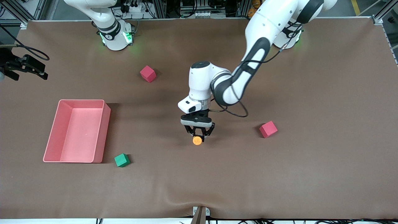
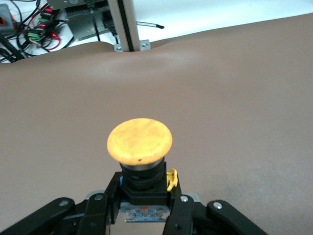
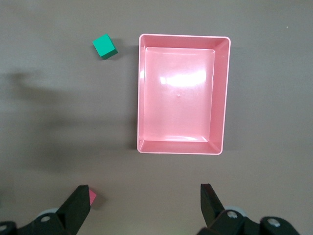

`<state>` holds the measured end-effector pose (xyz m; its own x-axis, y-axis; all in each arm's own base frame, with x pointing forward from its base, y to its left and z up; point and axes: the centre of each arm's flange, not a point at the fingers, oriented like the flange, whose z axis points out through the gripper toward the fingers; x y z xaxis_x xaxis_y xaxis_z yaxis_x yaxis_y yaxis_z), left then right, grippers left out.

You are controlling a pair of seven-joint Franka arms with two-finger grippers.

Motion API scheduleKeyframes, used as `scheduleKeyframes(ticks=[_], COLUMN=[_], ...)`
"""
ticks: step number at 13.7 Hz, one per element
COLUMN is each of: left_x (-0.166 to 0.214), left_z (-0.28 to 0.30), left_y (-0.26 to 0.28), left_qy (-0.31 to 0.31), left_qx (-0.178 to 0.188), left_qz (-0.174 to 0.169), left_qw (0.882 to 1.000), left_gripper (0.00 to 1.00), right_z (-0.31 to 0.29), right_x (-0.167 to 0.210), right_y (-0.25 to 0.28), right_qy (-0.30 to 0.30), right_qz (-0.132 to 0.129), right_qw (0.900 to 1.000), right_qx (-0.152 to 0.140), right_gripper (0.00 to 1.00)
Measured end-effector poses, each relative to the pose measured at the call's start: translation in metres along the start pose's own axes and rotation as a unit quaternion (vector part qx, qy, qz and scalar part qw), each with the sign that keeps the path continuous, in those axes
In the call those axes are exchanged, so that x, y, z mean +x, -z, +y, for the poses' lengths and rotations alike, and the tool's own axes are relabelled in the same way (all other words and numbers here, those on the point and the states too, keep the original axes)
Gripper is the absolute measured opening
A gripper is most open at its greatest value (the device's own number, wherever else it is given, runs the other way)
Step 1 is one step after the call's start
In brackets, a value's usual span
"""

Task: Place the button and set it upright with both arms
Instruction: 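Lower the button upright onto the table with the left gripper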

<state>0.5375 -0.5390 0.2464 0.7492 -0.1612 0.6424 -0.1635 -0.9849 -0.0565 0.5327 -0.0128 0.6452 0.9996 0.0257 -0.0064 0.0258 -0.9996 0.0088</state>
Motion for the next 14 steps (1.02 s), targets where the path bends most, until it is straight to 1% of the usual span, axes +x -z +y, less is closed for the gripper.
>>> scheduleKeyframes(ticks=[2,5,9,12,14], left_x=[-0.023,-0.051,-0.102,-0.132,-0.145], left_z=[0.012,0.037,0.055,0.066,0.074], left_y=[-0.009,-0.005,-0.023,-0.031,-0.03], left_qy=[0.001,0.009,0.018,0.012,0.019], left_qx=[-0.001,-0.012,-0.012,0.002,0.003], left_qz=[0.025,0.051,0.092,0.102,0.103], left_qw=[1.0,0.999,0.995,0.995,0.994], left_gripper=[0.41,0.41,0.41,0.41,0.41], right_z=[0.0,0.0,0.0,0.0,0.0], right_x=[0.0,0.0,0.0,0.0,0.0], right_y=[0.0,0.0,0.0,0.0,0.0], right_qy=[0.0,0.0,0.0,0.0,0.0], right_qz=[0.0,0.0,0.0,-0.001,-0.001], right_qw=[1.0,1.0,1.0,1.0,1.0], right_qx=[0.0,0.0,0.0,0.0,0.0], right_gripper=[1.0,1.0,1.0,1.0,1.0])
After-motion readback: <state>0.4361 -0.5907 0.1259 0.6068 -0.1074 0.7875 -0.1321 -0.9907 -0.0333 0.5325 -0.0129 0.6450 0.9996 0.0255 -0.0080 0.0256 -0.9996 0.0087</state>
